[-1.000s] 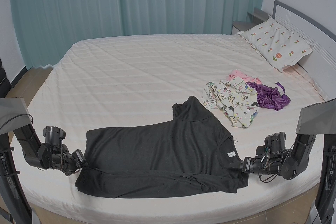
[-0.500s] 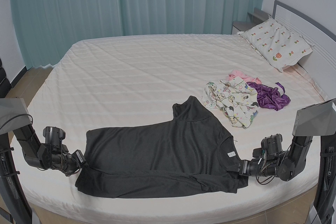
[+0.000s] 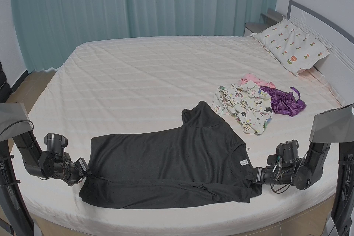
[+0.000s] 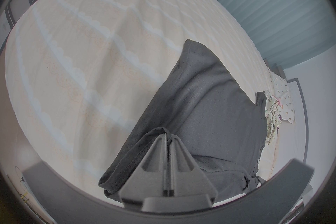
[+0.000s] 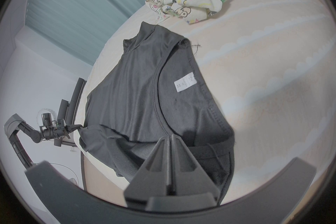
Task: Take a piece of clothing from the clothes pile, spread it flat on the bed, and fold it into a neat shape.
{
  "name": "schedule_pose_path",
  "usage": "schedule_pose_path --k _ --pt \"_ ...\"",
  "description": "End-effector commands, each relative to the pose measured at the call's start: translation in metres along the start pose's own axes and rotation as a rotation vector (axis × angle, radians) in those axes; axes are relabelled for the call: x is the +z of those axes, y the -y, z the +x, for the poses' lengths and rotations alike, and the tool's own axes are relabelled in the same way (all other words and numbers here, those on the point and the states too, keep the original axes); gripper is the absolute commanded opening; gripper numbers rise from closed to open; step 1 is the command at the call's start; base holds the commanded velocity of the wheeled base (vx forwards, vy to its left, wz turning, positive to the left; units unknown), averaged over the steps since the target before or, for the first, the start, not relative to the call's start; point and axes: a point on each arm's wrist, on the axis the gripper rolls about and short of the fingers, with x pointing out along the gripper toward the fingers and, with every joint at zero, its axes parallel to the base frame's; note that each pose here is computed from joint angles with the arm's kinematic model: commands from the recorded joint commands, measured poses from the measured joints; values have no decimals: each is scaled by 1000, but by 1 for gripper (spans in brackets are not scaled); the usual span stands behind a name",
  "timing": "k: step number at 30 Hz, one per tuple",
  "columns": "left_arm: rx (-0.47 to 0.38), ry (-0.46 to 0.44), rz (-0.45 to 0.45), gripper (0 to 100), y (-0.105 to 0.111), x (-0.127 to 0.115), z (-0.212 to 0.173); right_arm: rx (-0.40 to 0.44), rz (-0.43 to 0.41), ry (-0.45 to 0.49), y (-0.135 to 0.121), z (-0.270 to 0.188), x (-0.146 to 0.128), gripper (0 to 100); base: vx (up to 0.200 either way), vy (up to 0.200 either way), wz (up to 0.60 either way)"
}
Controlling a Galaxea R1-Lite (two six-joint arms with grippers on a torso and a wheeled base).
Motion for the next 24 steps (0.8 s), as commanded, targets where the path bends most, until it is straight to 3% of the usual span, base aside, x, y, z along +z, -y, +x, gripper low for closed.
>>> schedule_pose_path --k 1,13,24 --pt "6 1 0 0 -1 0 0 4 6 33 1 -5 7 0 0 0 0" --pt "67 25 2 0 -3 -1 3 21 8 121 1 -10 30 0 0 0 0" --pt "69 27 0 0 -3 0 2 1 34 131 15 8 38 0 0 0 0"
